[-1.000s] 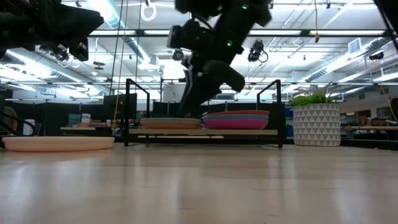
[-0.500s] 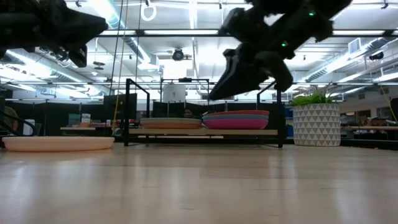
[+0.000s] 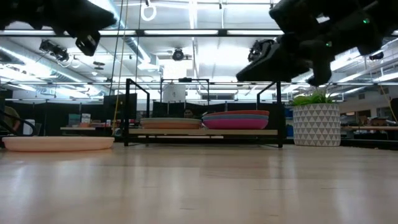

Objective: Place and stack plates onto a shelf
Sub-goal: Stack the light orange plate on the light blue plate on the shelf

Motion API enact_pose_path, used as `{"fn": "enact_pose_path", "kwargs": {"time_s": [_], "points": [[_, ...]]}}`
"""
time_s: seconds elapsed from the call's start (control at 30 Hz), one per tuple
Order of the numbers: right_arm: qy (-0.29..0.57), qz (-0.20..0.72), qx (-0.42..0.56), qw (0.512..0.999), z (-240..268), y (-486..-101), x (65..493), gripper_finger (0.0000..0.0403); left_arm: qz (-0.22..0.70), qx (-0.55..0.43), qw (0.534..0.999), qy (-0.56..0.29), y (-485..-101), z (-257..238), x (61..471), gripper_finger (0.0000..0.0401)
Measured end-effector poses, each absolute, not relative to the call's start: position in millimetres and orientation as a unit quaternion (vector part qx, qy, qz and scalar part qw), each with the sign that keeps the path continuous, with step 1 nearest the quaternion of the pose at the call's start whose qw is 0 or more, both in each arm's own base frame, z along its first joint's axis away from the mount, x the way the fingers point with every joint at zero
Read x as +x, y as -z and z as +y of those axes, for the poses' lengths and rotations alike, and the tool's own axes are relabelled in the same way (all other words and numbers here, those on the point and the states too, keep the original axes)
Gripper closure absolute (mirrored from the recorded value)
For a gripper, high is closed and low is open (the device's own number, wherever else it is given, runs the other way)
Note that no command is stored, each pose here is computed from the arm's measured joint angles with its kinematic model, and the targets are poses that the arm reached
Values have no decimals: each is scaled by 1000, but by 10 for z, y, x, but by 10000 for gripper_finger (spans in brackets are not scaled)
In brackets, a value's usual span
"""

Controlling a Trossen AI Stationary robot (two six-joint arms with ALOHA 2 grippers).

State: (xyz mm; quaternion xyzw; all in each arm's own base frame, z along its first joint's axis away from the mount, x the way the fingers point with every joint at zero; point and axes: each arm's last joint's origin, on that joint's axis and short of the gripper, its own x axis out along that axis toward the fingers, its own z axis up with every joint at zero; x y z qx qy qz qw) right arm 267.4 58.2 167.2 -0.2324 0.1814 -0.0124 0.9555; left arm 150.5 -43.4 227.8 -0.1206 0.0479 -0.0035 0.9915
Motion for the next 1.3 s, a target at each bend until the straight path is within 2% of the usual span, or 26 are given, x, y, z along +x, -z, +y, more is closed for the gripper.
{"fn": "enact_pose_path", "kwargs": {"time_s": [0.23,0.5,0.6,0.8,1.3], "points": [[3,186,-228,956,602,-1537,2543,376,198,-110,971,-74,-2279,-498,1756,327],[-5,177,-221,959,634,-1374,2346,376,351,-119,916,-157,-2129,-559,1964,239],[4,160,-222,962,632,-1382,2318,377,406,-128,890,-162,-2052,-580,2014,222],[4,148,-223,963,637,-1391,2312,377,473,-146,850,-180,-1825,-621,2091,227],[-9,143,-224,964,645,-1393,2310,377,600,-52,769,-215,-1393,-612,2071,258]]}}
